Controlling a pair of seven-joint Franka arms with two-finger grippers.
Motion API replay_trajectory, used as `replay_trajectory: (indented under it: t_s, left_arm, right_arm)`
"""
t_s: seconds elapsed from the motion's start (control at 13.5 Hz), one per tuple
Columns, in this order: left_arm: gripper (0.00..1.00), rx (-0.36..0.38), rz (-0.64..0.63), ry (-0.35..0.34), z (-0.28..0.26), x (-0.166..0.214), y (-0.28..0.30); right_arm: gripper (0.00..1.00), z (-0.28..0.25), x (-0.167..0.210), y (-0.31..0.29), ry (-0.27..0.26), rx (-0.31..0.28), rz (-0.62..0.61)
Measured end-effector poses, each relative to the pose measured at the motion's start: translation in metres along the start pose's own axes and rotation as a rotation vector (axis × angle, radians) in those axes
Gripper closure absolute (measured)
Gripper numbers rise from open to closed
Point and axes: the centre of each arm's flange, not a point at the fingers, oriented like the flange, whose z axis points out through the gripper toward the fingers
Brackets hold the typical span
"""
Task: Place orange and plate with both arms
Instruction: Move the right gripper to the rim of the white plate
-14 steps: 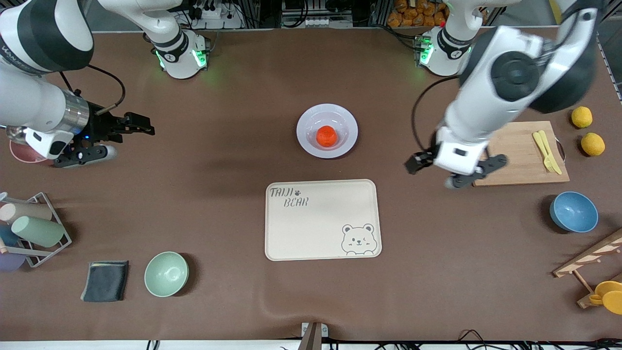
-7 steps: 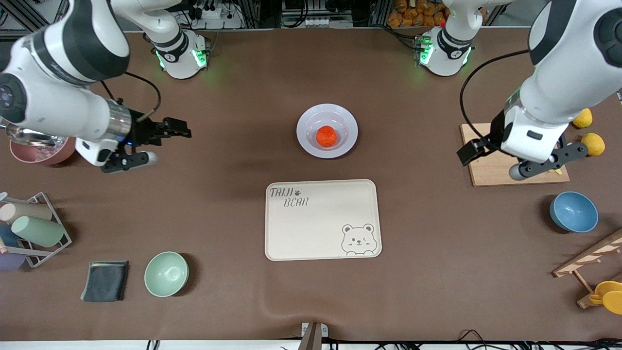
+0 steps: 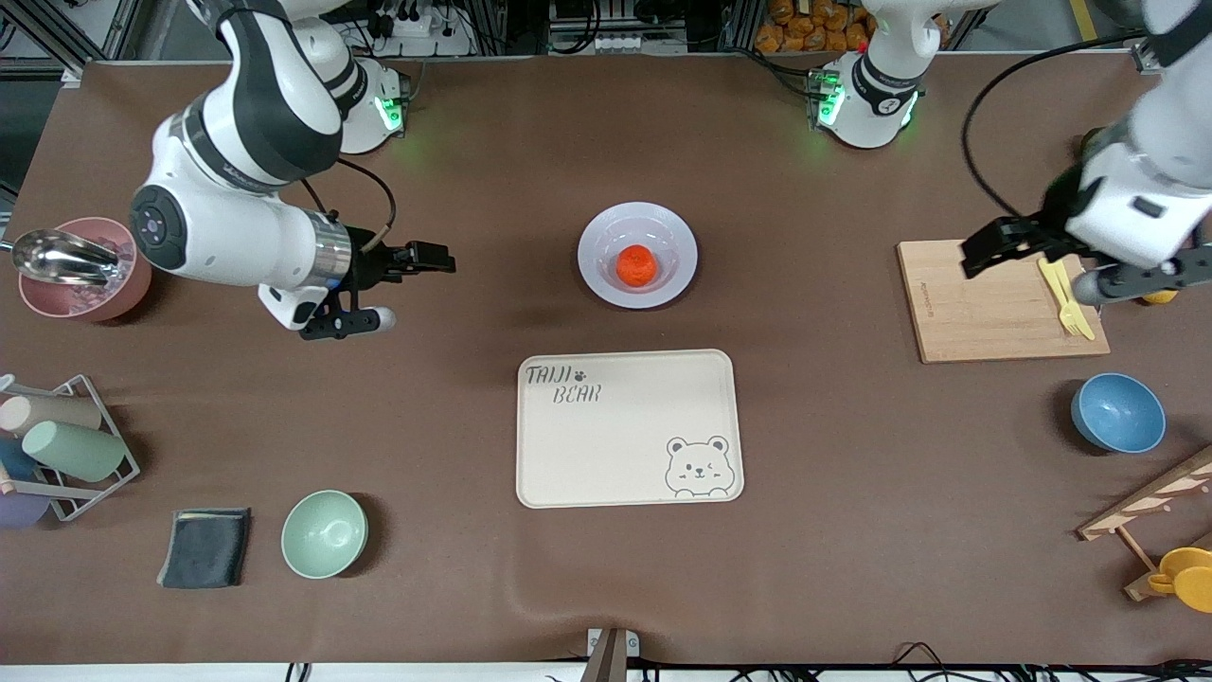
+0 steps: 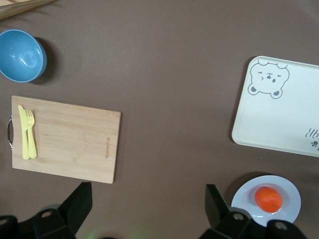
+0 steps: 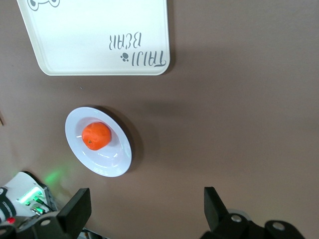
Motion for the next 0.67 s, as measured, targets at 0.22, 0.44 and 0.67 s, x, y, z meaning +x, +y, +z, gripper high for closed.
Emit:
replay_trajectory:
  t_s: [0.22, 0.44, 0.67]
  left_arm:
    - [0.0, -0.006, -0.003, -0.01, 0.001, 0.003, -0.031]
    - [0.0, -0.004, 0.006, 0.004, -0.008, -0.003, -0.032]
    - [0.0, 0.0, 0.058, -0.005, -0.015, -0.01, -0.042]
  right_arm:
    - [0.0, 0.016, -0.003, -0.006, 0.0, -0.002, -0.001]
    - [0.0, 0.018, -0.003, -0.005, -0.002, -0.002, 0.002]
    - [0.0, 0.024, -0.003, -0.005, -0.003, -0.004, 0.004]
